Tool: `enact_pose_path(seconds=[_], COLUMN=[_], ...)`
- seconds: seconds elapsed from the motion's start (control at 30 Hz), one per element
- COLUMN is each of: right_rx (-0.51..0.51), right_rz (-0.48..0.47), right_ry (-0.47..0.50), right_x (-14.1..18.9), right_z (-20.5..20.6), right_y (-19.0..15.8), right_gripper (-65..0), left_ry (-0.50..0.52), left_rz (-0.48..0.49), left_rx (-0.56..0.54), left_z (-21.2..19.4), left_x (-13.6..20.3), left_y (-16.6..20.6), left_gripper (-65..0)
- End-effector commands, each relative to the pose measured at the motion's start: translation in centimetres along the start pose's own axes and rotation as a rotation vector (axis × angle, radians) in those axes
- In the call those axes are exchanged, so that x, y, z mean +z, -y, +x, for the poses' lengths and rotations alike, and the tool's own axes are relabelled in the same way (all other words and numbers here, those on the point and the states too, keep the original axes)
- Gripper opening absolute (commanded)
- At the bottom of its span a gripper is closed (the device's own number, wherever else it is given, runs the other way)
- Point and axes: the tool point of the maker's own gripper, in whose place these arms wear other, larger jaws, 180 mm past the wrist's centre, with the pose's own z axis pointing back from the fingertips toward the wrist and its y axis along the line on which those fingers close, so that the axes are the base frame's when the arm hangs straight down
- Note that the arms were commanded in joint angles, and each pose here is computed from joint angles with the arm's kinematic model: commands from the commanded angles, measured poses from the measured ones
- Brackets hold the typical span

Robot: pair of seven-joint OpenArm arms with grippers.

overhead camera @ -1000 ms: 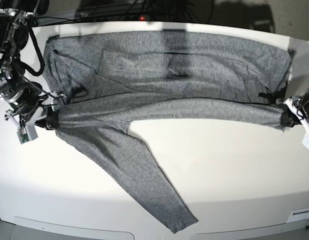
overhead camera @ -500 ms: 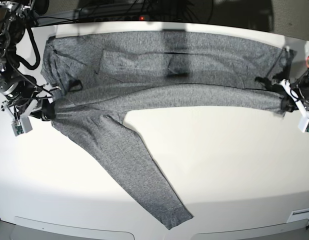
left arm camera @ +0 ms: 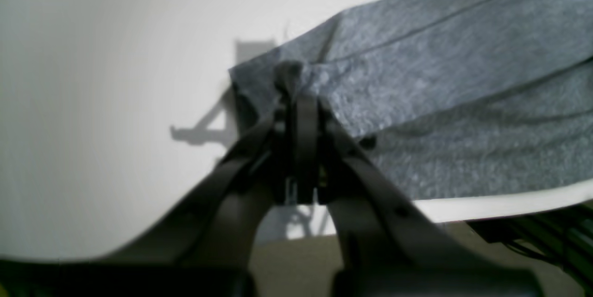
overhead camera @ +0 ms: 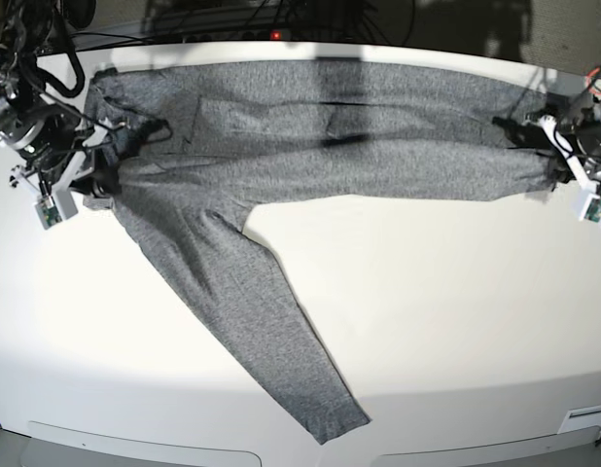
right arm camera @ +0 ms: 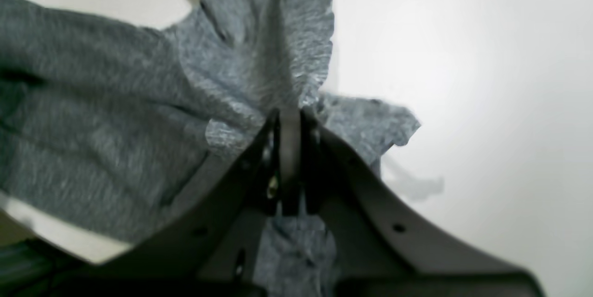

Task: Fold the T-shirt properly
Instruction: 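Lay the hem onto the collar edge and open both grippers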

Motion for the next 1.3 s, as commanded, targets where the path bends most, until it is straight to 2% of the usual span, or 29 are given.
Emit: enact_pose_path(seconds=[0.0,0.13,0.33,0.57,0.77,1.0,1.17,1.2,1.27], right_rx=[0.026,0.038,0.051,0.134,0.141,0.127,0.107,0.1,0.098], right_rz=[-0.006,-0.021,-0.034,-0.087,-0.093,-0.084,-0.059,-0.05,-0.048], right_ry=[0.021,-0.046,-0.104,-0.149,-0.162,-0.182,-0.169,-0.162,-0.16], right_x=[0.5,0.7,1.0,1.6,1.7,1.7,1.6,1.6,1.6], right_z=[0.7,-1.3,-3.1,-3.2,-3.5,-4.3,-4.1,-4.0,-4.0], right_y=[0.2,0.2,0.1,2.1,2.2,2.1,1.6,1.4,1.4], right_gripper=[-65.0,-65.0,-65.0,-65.0,-65.0,-65.0,-65.0,-63.5,-51.8], left_ry=[0.018,0.005,0.049,0.025,0.028,0.041,0.046,0.046,0.045], left_rz=[0.027,0.026,0.027,0.136,0.066,0.033,0.033,0.034,0.034], left_rx=[-0.026,-0.031,-0.033,-0.091,-0.051,-0.053,-0.053,-0.053,-0.054], left_z=[0.6,-0.1,0.6,0.3,-0.1,-2.1,-2.0,-2.0,-2.1], left_x=[0.6,0.6,0.7,0.8,0.6,0.9,0.9,0.9,0.9], left_y=[-0.5,-0.4,-0.4,-2.3,-0.8,0.3,0.3,0.3,0.3], left_gripper=[-65.0,-65.0,-65.0,-65.0,-65.0,-65.0,-65.0,-65.0,-65.0])
